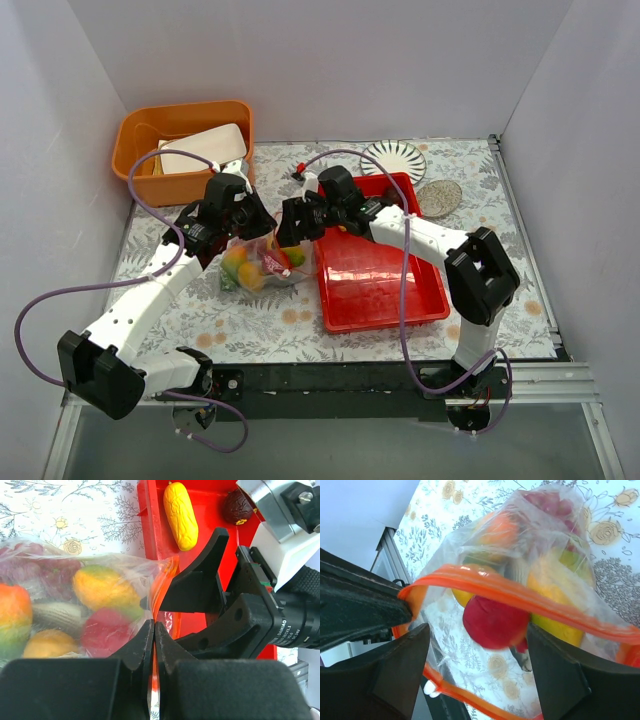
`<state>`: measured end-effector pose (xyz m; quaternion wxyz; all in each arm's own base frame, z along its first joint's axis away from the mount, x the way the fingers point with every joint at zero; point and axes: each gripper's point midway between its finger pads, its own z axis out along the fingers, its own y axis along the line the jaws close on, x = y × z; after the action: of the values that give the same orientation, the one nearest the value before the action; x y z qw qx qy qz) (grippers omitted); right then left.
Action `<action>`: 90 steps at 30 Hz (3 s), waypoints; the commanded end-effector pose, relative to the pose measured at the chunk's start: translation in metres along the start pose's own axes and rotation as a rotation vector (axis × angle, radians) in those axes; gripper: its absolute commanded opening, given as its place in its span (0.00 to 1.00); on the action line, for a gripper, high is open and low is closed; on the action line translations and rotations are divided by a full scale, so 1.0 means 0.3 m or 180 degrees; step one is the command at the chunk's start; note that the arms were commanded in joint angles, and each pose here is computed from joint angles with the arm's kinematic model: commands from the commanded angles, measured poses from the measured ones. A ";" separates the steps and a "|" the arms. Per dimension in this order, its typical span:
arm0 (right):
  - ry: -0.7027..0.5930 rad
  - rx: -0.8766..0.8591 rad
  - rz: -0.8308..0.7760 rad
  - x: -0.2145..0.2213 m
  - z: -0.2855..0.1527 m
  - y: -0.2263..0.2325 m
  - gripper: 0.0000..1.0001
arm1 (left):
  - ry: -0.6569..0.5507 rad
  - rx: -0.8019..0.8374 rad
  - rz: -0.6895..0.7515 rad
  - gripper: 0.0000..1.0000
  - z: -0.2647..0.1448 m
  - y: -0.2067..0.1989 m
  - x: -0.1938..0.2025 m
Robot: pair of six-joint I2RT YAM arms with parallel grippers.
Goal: Place the food in the zip-top bag and seal the zipper
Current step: Place the fake fruit in the zipper food storage bag, then pick up the fake vegetable from the bin.
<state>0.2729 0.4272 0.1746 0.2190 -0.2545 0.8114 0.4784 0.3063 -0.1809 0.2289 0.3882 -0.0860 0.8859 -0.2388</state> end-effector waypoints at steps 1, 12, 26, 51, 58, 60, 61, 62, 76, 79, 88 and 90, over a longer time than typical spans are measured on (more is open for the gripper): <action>-0.0167 0.0064 -0.0225 -0.073 -0.067 0.040 0.87 | -0.0223 0.0048 -0.0002 0.00 -0.054 -0.025 -0.062; -0.0753 0.1118 -0.0112 -0.115 -0.324 -0.170 0.92 | -0.0198 0.0090 0.0014 0.00 -0.043 -0.037 -0.063; -0.0346 0.1916 0.0276 -0.122 -0.405 -0.545 0.91 | -0.0181 0.0071 0.0005 0.00 -0.043 -0.028 -0.053; -0.0271 0.1866 0.0454 -0.227 -0.271 -0.761 0.88 | -0.0325 0.0043 -0.0158 0.00 -0.080 -0.006 -0.052; -0.0032 0.1843 0.0556 -0.156 -0.219 -0.820 0.88 | -0.0303 0.0062 -0.0142 0.00 -0.078 -0.012 -0.051; 0.0010 0.1835 0.0579 -0.135 -0.210 -0.826 0.88 | -0.0277 0.0047 -0.0136 0.00 -0.070 -0.009 -0.046; 0.0021 0.1848 0.0586 -0.128 -0.209 -0.832 0.88 | -0.0260 0.0045 -0.0135 0.00 -0.068 -0.007 -0.041; 0.0037 0.1859 0.0593 -0.118 -0.207 -0.835 0.87 | -0.0242 0.0037 -0.0130 0.00 -0.062 -0.006 -0.038; 0.0192 0.1900 0.0584 0.022 -0.274 -0.794 0.39 | -0.0203 -0.0002 -0.0084 0.00 -0.049 0.004 -0.028; 0.0091 0.1865 0.0544 0.016 -0.308 -0.748 0.35 | -0.0200 0.0002 -0.0079 0.00 -0.045 0.003 -0.028; -0.0005 0.1671 0.0532 0.091 -0.403 -0.594 0.33 | -0.0167 0.0051 -0.0083 0.00 -0.027 -0.010 -0.027; -0.0003 0.1601 0.0571 0.139 -0.413 -0.562 0.32 | -0.0161 0.0058 -0.0073 0.00 -0.022 -0.014 -0.030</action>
<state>0.3475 0.2339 0.0698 0.2096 -0.1131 0.9402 0.2434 0.3050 -0.1756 0.2365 0.4046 -0.1069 0.8751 -0.2429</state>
